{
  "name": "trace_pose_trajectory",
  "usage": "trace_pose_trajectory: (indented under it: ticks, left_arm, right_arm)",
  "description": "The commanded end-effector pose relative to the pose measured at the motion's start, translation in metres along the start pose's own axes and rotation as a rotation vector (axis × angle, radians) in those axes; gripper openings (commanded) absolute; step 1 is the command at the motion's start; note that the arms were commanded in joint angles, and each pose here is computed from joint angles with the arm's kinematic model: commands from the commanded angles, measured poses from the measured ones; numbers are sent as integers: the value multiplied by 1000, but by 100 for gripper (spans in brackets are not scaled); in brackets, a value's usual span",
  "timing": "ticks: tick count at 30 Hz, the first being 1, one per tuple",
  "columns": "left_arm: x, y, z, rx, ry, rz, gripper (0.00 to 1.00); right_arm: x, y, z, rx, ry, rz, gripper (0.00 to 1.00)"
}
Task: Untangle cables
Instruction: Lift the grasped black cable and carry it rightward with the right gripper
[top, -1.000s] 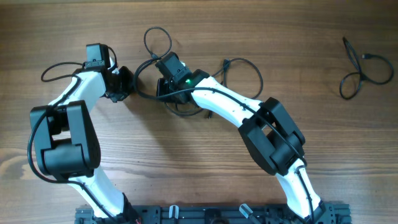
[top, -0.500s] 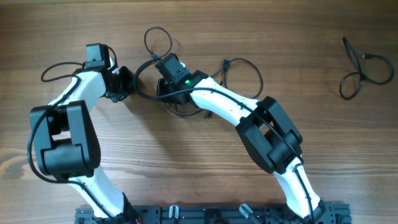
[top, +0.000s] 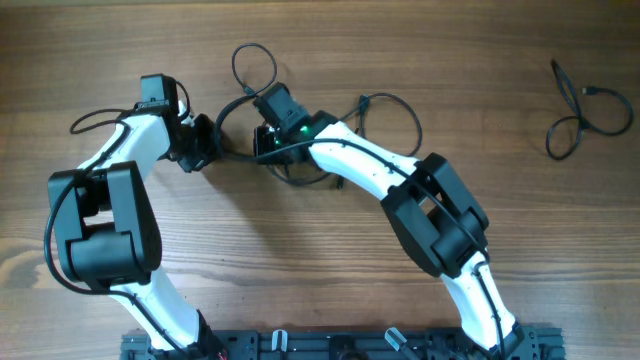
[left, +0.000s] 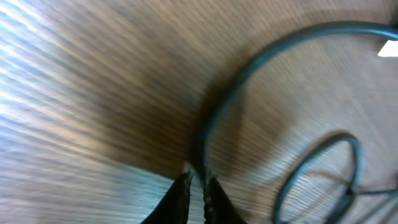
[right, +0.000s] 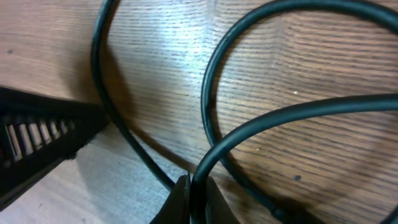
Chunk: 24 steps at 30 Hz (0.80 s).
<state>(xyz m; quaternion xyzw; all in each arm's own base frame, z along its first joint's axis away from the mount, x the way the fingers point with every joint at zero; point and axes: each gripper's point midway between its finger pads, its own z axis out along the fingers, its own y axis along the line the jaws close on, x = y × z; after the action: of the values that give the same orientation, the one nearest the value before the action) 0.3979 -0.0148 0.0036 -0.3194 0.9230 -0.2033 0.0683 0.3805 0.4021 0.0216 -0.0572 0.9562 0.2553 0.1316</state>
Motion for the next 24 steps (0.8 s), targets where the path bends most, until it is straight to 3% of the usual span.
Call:
trace_pose_trajectory:
  ticks: [1,5,13,19,24]
  left_arm:
    - [-1,-15,-3,64,8,5,17]
    - [-5,-12,-3,44,-13,9,14]
    - [-6,-13,-3,46,-17,11,13]
    - [-5,-13,-3,46,-16,10,13]
    - [-5,-13,-3,46,-16,10,14]
  right_arm:
    - [8,10,-6,-149,105,-40,4]
    - [3,34,-36,-357,138,-183,4]
    - [-33,65,-128,-412,-56,-410,4]
    - [-58,71,-223,-246,-297,-529,4]
    - [-70,25,-294,104,-456,-512,4]
